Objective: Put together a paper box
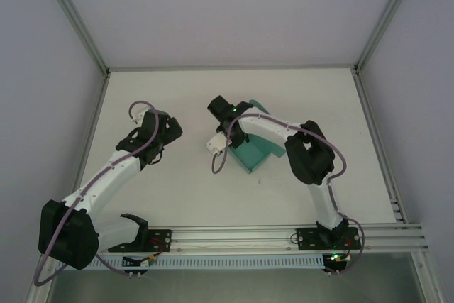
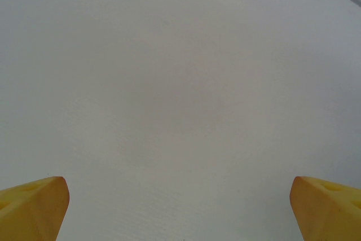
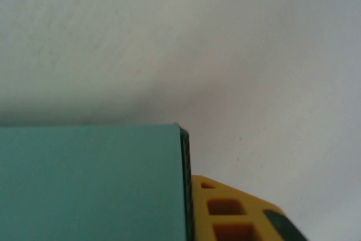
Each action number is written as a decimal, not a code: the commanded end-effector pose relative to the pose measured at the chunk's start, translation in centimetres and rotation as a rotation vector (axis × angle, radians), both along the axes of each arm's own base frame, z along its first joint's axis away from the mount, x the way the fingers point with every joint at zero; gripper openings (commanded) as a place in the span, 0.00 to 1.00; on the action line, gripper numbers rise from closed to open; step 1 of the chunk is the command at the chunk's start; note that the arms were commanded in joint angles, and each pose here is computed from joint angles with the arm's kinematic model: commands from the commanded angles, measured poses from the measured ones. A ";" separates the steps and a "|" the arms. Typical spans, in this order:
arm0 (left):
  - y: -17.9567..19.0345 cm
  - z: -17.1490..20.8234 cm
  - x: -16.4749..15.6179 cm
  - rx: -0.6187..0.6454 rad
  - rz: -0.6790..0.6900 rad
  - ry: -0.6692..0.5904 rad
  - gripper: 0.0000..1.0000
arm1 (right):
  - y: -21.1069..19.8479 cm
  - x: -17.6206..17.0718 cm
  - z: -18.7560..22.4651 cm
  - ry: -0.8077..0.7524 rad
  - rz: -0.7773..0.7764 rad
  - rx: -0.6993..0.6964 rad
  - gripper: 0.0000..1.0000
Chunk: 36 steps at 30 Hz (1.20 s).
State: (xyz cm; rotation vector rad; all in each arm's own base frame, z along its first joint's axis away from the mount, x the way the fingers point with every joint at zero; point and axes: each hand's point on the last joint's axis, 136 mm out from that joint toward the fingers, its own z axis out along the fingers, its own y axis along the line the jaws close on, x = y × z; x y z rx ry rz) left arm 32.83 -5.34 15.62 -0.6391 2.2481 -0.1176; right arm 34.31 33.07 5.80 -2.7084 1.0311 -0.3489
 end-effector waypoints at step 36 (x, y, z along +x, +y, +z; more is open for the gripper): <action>-11.3 -1.3 6.0 -0.119 -0.457 0.035 1.00 | -16.3 -7.3 13.6 0.456 -1.888 0.989 0.97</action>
